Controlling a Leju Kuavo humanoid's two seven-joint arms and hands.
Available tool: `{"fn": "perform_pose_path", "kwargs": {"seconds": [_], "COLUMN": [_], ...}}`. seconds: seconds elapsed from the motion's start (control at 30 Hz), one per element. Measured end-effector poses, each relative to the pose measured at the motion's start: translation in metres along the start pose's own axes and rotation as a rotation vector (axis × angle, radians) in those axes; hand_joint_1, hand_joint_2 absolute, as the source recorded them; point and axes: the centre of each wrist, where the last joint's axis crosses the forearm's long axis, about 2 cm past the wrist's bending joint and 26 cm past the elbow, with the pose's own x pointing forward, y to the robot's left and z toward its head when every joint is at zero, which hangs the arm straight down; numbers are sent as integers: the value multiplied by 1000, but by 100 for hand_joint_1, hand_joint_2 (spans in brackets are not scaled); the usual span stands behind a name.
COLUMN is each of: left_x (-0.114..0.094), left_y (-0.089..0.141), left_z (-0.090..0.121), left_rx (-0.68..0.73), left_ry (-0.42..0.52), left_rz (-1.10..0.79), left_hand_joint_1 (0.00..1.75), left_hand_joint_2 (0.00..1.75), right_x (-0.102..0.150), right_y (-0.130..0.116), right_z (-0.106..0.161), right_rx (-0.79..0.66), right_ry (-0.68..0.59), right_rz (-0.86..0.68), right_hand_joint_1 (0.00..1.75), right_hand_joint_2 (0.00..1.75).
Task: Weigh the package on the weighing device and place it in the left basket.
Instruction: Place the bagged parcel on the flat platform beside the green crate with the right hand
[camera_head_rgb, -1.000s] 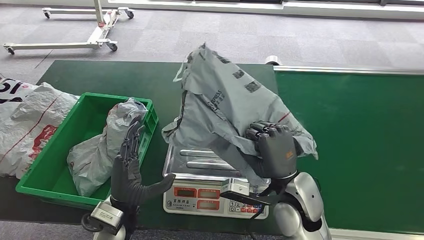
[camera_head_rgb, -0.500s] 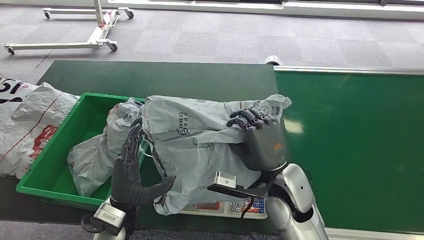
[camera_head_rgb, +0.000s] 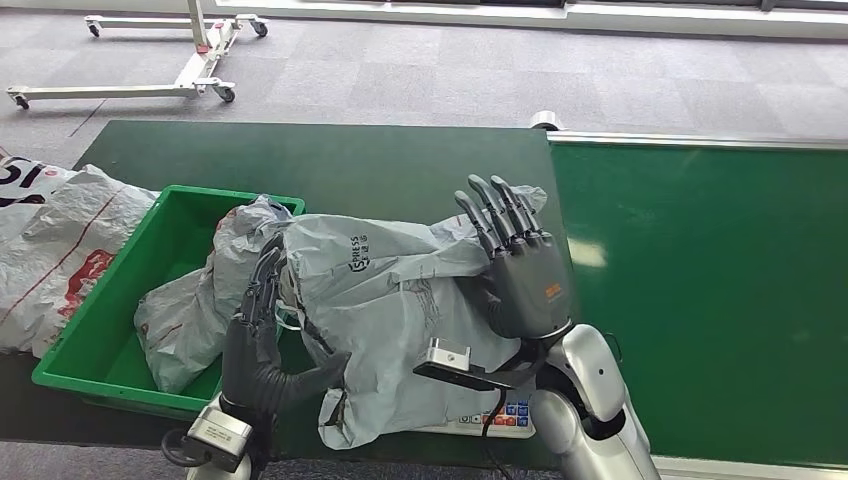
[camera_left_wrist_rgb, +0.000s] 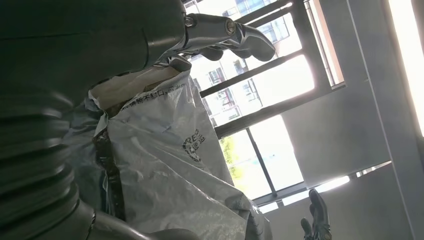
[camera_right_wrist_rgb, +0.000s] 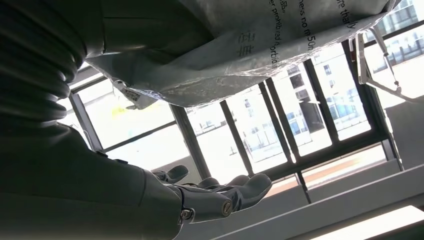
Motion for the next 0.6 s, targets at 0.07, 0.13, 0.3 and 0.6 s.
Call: {"fn": "perform_pose_path", "kwargs": {"seconds": [0.07, 0.13, 0.3, 0.6], "left_x": [0, 0, 1, 5], "left_y": [0, 0, -2, -2], "left_z": [1, 1, 7, 15], "left_rx": [0, 0, 3, 8], "left_ry": [1, 4, 18, 32], "left_rz": [0, 0, -3, -50], "left_hand_joint_1": [0, 0, 0, 0], "left_hand_joint_2": [175, 175, 175, 175], "right_x": [0, 0, -2, -13], "right_y": [1, 1, 5, 30], "right_z": [0, 0, 2, 20], "right_rx": [2, 6, 29, 351], "right_ry": [6, 14, 54, 155], "right_rz": [5, 17, 66, 90], "right_hand_joint_1": [0, 0, 0, 0], "right_hand_joint_2": [175, 175, 175, 0]}}
